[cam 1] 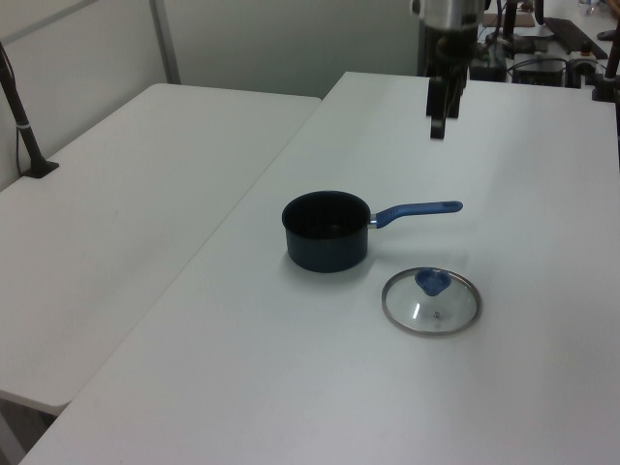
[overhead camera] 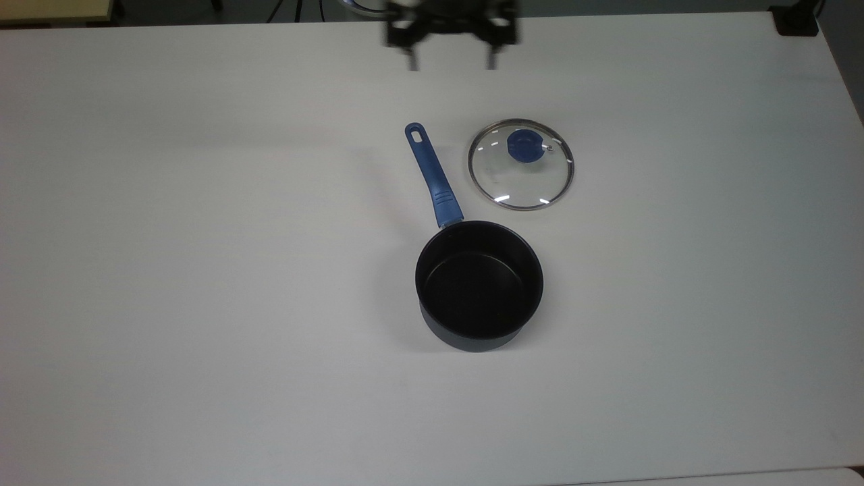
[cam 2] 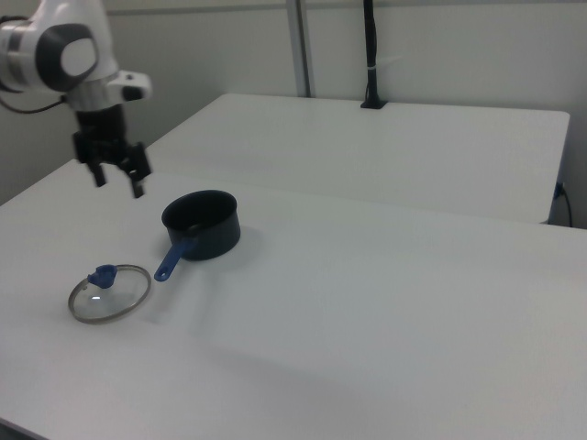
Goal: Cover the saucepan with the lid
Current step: 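Lower the gripper onto the blue knob and close on it, then lift the glass lid and carry it over the black saucepan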
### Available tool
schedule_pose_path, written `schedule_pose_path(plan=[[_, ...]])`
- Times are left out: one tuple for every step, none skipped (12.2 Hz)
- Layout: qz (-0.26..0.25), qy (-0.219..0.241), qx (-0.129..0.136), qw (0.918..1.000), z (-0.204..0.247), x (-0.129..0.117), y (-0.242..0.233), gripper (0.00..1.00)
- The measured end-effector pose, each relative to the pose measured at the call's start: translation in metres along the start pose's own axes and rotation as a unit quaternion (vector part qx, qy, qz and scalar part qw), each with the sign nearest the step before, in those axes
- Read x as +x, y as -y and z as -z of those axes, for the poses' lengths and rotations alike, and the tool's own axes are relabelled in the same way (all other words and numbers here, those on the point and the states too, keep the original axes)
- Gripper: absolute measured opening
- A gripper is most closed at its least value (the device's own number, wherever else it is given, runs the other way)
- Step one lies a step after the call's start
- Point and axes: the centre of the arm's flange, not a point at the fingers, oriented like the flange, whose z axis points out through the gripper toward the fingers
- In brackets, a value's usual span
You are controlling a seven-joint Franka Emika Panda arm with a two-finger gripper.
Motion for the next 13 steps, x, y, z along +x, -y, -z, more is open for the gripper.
schedule_pose_path(plan=[[0.012, 0.005, 0.000, 0.9999, -0.016, -0.001, 0.032, 1.00], [0.023, 0.005, 0.000, 0.9997, -0.036, 0.002, 0.059, 1.00], [0.032, 0.008, -0.001, 0.9995, -0.061, 0.006, 0.083, 1.00], [0.041, 0.015, -0.005, 0.9990, -0.089, 0.009, 0.104, 1.00], [0.050, 0.029, -0.011, 0.9982, -0.118, 0.010, 0.118, 1.00], [0.059, 0.043, -0.021, 0.9971, -0.143, 0.010, 0.127, 1.00], [0.068, 0.055, -0.033, 0.9957, -0.166, 0.007, 0.132, 1.00], [0.073, 0.061, -0.041, 0.9946, -0.185, 0.004, 0.134, 1.00], [0.074, 0.069, -0.047, 0.9938, -0.198, -0.001, 0.131, 1.00], [0.073, 0.078, -0.052, 0.9929, -0.206, -0.005, 0.127, 1.00], [0.073, 0.084, -0.055, 0.9923, -0.212, -0.007, 0.122, 0.98], [0.073, 0.087, -0.057, 0.9919, -0.215, -0.007, 0.118, 0.96], [0.073, 0.087, -0.059, 0.9917, -0.216, -0.006, 0.115, 0.95]])
